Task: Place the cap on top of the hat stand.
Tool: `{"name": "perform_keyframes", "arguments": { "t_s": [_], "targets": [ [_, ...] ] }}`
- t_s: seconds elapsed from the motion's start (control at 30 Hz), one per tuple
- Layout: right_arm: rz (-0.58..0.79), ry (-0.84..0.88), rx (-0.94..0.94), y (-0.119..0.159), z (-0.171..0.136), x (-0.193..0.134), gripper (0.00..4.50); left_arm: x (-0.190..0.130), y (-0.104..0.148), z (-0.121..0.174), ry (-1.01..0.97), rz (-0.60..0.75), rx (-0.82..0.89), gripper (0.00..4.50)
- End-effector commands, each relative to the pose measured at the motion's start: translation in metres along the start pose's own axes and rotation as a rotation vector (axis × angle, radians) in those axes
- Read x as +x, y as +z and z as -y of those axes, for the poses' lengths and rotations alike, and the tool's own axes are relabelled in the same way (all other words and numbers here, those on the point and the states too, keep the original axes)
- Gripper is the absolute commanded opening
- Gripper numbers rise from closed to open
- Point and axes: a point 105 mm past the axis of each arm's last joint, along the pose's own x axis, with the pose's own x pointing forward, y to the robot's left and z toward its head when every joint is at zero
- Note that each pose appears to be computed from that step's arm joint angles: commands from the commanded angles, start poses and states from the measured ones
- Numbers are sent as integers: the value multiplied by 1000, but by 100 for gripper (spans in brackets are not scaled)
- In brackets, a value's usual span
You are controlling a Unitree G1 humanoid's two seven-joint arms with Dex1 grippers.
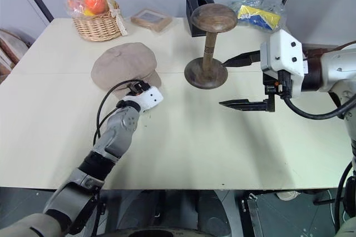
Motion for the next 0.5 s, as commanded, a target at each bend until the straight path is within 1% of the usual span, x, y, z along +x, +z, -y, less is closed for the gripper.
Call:
{"name": "perform_keyframes", "arguments": {
  "t_s": [0.03,0.13,0.2,0.27,0.3,0.37,0.43,0.5],
  "targets": [
    [12,-38,-56,12,2,-9,450,-1,-17,6,-26,-46,-9,2],
    [2,-40,-24,8,2,-12,450,1,-20,-5,8,-46,-1,2],
    [-3,-63,-46,8,5,-12,450,4,-23,-17,35,-38,11,2],
    [-2,-98,-69,8,9,-12,450,6,-17,-22,22,32,23,2],
    [0,-103,-70,8,10,-12,450,5,-12,-23,16,77,67,2],
    [0,-103,-72,7,10,-12,450,3,-2,-19,-44,148,-4,2],
    [-2,-104,-74,5,10,-12,450,4,9,-22,-46,183,-66,2],
    [-3,-109,-77,4,11,-11,450,8,40,-35,2,243,-154,2]
  ]
}}
